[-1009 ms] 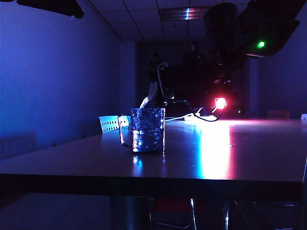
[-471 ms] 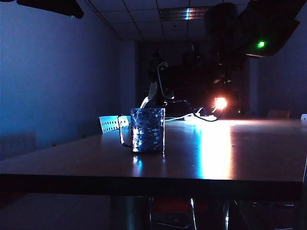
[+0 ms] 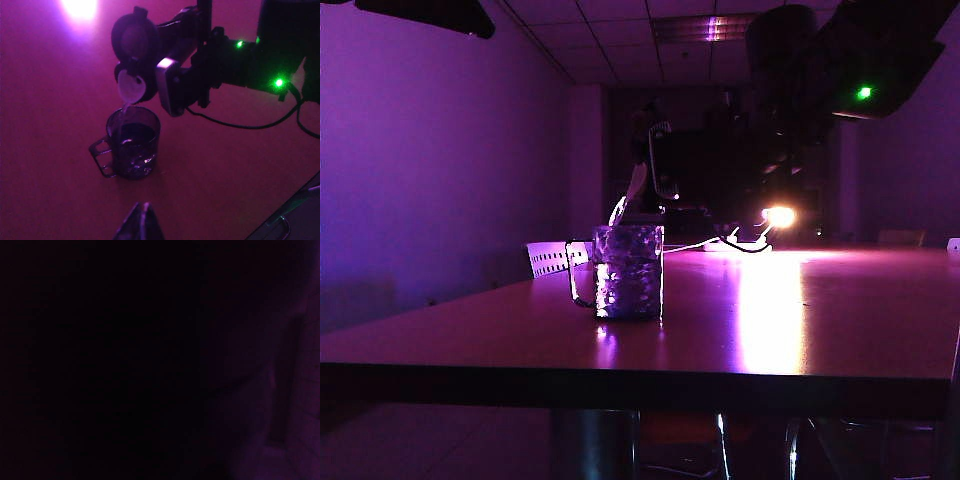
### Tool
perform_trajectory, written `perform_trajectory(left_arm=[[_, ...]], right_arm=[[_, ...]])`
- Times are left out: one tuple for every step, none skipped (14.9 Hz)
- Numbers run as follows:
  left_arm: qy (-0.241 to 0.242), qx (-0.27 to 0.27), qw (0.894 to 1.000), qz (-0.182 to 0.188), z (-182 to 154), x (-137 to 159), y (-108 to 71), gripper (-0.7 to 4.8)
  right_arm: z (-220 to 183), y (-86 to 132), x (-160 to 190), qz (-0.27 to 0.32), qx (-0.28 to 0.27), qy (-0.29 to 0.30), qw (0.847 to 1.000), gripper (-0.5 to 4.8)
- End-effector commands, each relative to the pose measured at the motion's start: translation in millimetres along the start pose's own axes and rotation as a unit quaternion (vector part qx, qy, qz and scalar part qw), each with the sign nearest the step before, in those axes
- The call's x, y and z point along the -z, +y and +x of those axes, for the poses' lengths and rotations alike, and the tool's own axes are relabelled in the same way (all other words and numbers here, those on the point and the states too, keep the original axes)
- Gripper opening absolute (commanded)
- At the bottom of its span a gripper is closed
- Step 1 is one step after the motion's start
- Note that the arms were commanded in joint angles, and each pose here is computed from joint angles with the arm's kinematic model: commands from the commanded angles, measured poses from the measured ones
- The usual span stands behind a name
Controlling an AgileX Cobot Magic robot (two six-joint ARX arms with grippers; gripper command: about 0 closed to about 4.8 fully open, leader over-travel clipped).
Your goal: Pick up the black thermos cup, pour some water from it into the cup, and then put the thermos cup back on the table.
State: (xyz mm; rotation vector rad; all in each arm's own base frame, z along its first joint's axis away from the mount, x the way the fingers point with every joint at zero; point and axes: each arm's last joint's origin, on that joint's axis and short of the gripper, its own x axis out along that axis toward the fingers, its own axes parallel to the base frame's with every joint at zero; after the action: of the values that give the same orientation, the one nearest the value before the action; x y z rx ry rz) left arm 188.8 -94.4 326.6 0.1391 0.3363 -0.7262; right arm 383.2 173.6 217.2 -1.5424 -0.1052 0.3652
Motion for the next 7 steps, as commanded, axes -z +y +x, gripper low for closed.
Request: perform_trajectory(left_arm=[[-0.007,0.003,1.0,0.004,-0.7,-2.0,-0.3,-0.06],[-0.007,0.002,1.0,0.004,-0.7,-2.0,-0.2,-0.06],[-0.007,0.002,1.0,0.004,-0.7,-2.0,-0.2,-0.05],[-0.008,0.002,1.0,0.004,-0.7,-2.1,-0.2,-0.06],[-0.008,0.002,1.0,0.004,-0.7,-2.1,-0.2,-0.05],[-0.008,0.002,1.0,0.004,-0.7,-2.1,-0.2,-0.06],[-0.008,0.002,1.0,0.004,-0.7,-2.1,-0.2,-0.05]], right_arm=[[-2.2,-15.7,-1.1,0.031,0.039,-0.004,0.999,0.76],[-2.2,-15.6,-1.1,0.031,0.039,-0.004,0.999,0.76],[-2.2,-15.6,-1.1,0.033,0.039,-0.004,0.999,0.76],[-2.2,-15.6,-1.1,0.041,0.039,-0.004,0.998,0.76],[-2.2,-15.5,-1.1,0.044,0.039,-0.004,0.998,0.76],[-2.2,-15.7,-1.1,0.046,0.039,-0.004,0.998,0.76],[-2.2,-15.7,-1.1,0.064,0.039,-0.005,0.997,0.76]])
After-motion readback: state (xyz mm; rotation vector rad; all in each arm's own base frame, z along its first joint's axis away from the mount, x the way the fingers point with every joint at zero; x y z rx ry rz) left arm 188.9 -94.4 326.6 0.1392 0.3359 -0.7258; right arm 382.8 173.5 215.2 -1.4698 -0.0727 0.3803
